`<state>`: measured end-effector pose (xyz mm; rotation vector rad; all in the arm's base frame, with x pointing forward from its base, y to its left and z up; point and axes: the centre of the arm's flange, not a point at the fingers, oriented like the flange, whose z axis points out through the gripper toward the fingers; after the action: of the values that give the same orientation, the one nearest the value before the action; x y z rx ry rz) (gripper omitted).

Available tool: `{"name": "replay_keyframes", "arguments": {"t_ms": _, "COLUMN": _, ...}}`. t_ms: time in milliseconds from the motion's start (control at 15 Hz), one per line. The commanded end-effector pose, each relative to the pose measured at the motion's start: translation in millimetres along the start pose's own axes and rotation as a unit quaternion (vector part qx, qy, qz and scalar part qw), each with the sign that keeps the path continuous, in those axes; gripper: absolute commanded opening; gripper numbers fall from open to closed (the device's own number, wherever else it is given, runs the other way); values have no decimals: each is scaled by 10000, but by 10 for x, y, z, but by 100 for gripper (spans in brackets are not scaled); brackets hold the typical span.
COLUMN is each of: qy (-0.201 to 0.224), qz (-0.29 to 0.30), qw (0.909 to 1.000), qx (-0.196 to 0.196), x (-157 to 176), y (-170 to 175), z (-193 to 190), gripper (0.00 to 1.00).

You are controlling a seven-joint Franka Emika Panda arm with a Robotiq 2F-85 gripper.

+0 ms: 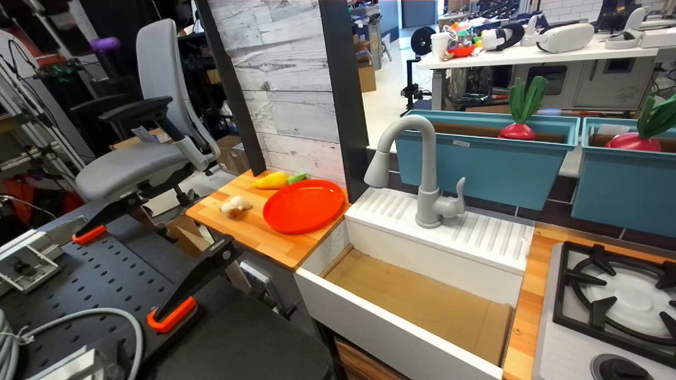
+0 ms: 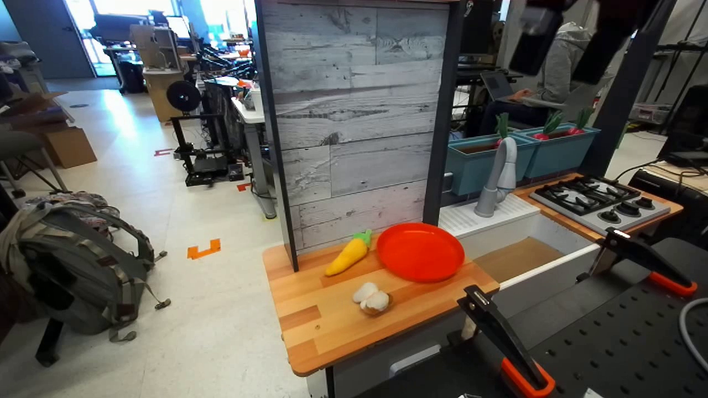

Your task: Put the white object on the plate

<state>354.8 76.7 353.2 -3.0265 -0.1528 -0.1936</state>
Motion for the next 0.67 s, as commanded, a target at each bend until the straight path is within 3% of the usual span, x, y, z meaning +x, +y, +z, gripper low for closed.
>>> {"name": "replay_keyframes", "arguments": {"t_ms": 0, "qy": 207, "qz": 129, "qw": 9996, "qx": -130, "x": 213, "y": -273, "z": 732, "gripper": 100}}
{"name": "replay_keyframes", "arguments": {"t_ms": 333, "qy": 453, "qz": 349, "qw": 9983, "qx": -46, "x": 438, "y": -388, "z": 1556, "gripper": 100}}
{"name": "replay_keyframes", "arguments": {"t_ms": 600, "qy": 351, "qz": 475, "qw": 9982, "qx": 33, "x": 631, "y": -400, "z": 2107, "gripper": 100}}
